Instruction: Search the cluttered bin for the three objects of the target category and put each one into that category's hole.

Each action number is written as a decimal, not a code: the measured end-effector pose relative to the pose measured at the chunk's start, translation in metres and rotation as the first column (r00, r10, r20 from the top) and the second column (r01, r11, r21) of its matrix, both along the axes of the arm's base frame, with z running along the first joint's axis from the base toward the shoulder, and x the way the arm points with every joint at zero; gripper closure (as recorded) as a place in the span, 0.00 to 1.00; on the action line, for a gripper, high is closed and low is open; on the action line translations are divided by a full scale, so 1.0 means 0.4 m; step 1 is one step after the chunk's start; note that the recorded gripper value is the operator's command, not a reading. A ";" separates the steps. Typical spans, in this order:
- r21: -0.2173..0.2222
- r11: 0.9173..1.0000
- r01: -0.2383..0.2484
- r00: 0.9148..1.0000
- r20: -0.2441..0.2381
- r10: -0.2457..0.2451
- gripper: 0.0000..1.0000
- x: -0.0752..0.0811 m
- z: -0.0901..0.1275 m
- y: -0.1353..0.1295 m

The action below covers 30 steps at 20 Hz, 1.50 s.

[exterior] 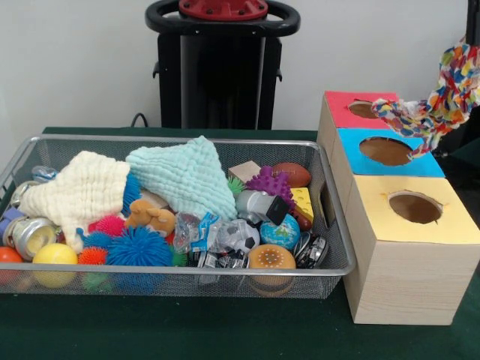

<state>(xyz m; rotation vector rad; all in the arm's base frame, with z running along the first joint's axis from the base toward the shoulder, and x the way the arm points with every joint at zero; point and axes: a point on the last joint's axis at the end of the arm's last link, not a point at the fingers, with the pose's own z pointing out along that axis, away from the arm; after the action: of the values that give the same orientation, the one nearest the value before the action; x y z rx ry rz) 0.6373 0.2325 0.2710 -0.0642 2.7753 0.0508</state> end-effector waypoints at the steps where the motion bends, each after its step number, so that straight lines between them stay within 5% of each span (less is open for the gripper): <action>1: 0.000 1.000 0.000 1.000 0.006 0.000 1.00 0.002 -0.002 0.000; 17: 0.004 1.000 0.004 0.987 0.162 -0.004 1.00 0.063 -0.092 -0.010; 30: 0.018 0.998 0.062 0.968 0.241 -0.065 1.00 0.124 -0.161 -0.113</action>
<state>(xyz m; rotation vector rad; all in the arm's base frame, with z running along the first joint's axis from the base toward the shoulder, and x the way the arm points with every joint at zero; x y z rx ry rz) 0.6868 0.1871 0.2065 0.0201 2.5313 0.0386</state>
